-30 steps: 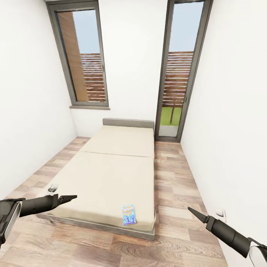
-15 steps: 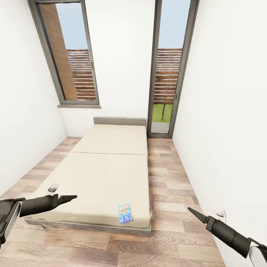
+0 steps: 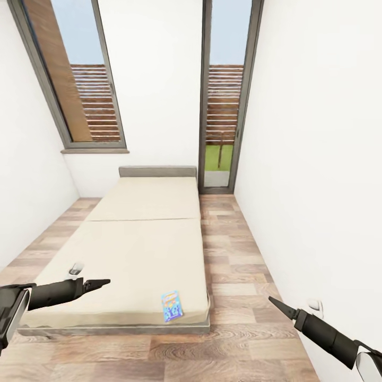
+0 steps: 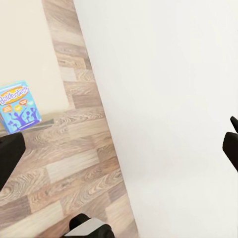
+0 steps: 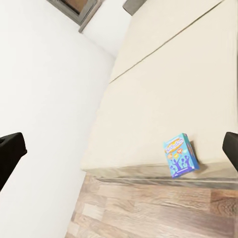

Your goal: Put all the toys in the child's room - the three board games (two on the bed and one on the table), the two jigsaw puzzles on the table, and the tennis ball on the table - inside the toy box on the table in the child's room.

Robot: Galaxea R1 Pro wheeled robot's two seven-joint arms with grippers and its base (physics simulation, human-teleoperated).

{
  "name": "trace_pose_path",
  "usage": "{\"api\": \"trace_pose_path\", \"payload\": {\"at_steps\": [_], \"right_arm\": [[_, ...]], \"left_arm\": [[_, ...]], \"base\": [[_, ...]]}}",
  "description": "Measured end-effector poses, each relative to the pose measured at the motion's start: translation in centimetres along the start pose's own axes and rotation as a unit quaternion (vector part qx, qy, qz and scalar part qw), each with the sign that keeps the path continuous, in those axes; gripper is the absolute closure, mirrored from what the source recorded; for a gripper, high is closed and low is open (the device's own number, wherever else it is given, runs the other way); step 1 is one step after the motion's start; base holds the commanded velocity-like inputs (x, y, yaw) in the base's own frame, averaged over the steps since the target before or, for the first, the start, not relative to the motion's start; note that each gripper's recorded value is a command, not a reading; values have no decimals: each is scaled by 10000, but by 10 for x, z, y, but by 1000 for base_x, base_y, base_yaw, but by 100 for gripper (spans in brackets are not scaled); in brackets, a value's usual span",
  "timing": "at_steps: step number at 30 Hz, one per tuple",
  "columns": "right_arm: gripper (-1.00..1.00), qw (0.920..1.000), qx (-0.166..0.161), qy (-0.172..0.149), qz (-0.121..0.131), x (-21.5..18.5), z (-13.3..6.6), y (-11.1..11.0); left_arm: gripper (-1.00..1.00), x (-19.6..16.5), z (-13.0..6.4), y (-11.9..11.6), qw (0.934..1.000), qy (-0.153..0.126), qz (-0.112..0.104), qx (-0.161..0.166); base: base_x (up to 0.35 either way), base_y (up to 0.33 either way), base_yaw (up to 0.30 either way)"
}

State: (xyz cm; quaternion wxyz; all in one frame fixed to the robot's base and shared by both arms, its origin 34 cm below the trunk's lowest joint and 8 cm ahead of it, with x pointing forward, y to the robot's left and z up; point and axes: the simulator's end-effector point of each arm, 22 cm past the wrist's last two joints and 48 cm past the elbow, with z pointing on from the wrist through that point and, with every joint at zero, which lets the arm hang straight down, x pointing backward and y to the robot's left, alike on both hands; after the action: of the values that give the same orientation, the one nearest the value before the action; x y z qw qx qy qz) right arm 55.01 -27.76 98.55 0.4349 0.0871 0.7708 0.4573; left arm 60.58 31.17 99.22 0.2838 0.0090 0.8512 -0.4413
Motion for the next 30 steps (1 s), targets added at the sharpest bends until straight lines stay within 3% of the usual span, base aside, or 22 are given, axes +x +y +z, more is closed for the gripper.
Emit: {"api": "trace_pose_path", "payload": {"at_steps": [9, 19, 30], "right_arm": [[-100, 10000, 21, 23, 20, 2, 0, -2], [-100, 10000, 18, 7, 10, 1, 0, -2], [-100, 10000, 16, 10, -10, 1, 0, -2]], "left_arm": [[-100, 2, 2, 3, 10000, 22, -27, -8], [-100, 2, 1, 2, 10000, 20, -25, -7], [-100, 1, 1, 2, 10000, 15, -20, -6]], "base": [[131, 189, -234], [85, 48, -251], [9, 2, -59]]}}
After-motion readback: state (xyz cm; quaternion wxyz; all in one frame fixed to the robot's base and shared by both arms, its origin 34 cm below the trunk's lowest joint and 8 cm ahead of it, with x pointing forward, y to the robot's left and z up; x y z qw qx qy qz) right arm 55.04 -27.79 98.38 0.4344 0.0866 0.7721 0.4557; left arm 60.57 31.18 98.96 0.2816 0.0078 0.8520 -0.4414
